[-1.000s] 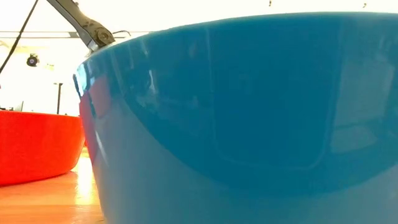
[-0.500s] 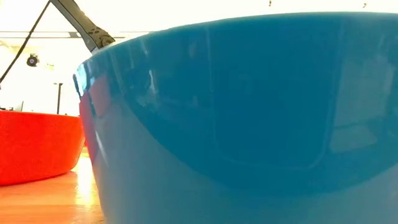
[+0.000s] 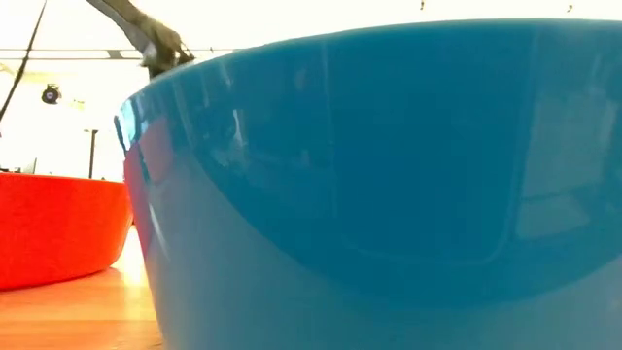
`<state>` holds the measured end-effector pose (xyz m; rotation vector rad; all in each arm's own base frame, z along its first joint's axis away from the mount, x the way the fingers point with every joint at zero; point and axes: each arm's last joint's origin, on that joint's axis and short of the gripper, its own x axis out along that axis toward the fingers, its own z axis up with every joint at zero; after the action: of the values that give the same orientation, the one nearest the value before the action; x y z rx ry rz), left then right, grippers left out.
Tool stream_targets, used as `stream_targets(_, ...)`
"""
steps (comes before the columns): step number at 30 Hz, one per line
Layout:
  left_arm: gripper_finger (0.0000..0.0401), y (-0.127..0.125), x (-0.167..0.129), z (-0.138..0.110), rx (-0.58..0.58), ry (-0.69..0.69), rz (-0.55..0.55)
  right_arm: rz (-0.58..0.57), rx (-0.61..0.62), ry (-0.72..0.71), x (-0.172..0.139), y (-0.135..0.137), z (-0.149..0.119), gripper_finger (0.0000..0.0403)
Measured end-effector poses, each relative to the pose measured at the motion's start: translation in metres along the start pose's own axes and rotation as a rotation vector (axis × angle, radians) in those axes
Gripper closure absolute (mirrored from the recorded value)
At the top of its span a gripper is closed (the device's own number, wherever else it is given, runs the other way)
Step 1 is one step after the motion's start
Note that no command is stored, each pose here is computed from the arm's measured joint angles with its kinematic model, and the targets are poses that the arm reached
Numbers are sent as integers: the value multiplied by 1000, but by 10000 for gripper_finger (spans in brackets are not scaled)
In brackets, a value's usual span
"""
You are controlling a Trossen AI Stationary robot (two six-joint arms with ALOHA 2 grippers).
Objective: Pick & Place Mini bowls
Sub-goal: Put the top red bowl on the shelf
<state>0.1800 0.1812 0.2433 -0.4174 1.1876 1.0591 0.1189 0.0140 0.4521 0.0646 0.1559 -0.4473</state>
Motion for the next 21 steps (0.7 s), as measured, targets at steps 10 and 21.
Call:
stream_targets(10,400,-8,-97,3,211,-129,-77,0,0,1,0,0,0,394)
stream_targets(21,401,-66,-175,-18,697,-312,-280,0,-23,0,0,0,0,394)
